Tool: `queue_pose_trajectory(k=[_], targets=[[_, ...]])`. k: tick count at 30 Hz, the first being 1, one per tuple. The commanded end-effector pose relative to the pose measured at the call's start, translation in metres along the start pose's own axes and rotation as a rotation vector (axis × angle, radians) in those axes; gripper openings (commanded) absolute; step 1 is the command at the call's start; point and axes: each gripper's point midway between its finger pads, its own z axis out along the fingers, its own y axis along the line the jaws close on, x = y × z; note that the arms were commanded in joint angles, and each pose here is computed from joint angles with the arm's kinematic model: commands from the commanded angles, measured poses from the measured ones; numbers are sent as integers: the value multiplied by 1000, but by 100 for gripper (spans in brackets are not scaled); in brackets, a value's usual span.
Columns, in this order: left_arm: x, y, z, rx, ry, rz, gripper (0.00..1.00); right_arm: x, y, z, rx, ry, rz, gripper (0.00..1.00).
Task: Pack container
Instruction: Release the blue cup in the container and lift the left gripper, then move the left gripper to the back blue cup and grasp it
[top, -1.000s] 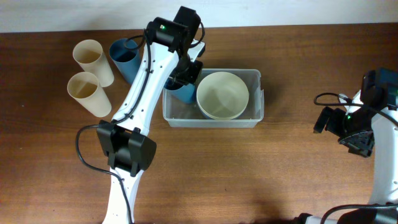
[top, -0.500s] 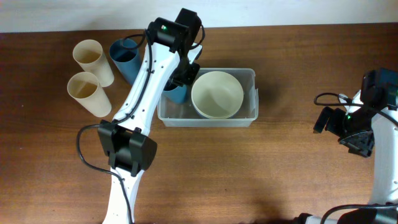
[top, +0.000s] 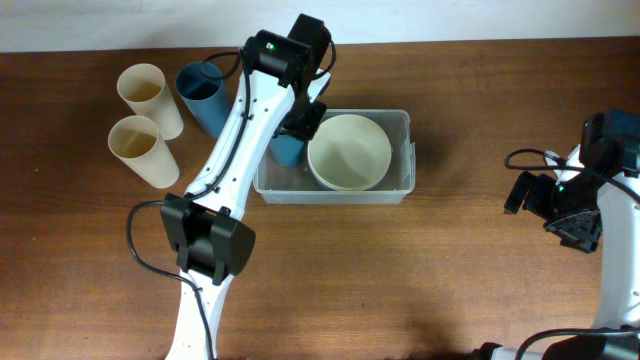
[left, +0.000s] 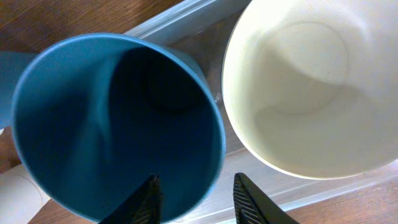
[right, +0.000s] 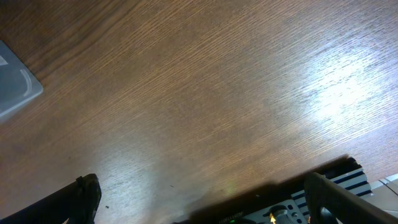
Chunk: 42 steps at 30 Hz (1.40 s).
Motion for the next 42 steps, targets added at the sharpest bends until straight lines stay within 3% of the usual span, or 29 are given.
queue_pose_trajectory(k=[1,7,11,13,16,18,24,27,34,42], targets=[[-3,0,1,-4,-7,6,41,0,-1,-1,6,-10,-10,99],[-17,2,-32,-7,-107,-1,46,0,-1,-1,6,-10,-10,99],[-25,5,-76,-11,-224,-9,58,0,-1,-1,6,-10,-10,99],[-29,9,-99,-14,-297,-18,74,0,-1,-1,6,-10,-10,99],[-33,26,-127,-49,-391,-99,85,0,-1,-1,6,-10,-10,99],[-33,38,-138,-70,-425,-126,100,0,-1,-1,6,-10,-10,99],[-30,63,-143,-122,-437,-124,100,0,-1,-1,6,-10,-10,99],[-24,98,-146,-230,-432,-234,100,0,-1,-1,6,-10,-10,99],[-8,169,-132,-203,-409,-377,100,0,-1,-1,6,-10,-10,99],[-24,174,-110,-177,-408,-297,100,0,-1,-1,6,-10,-10,99]])
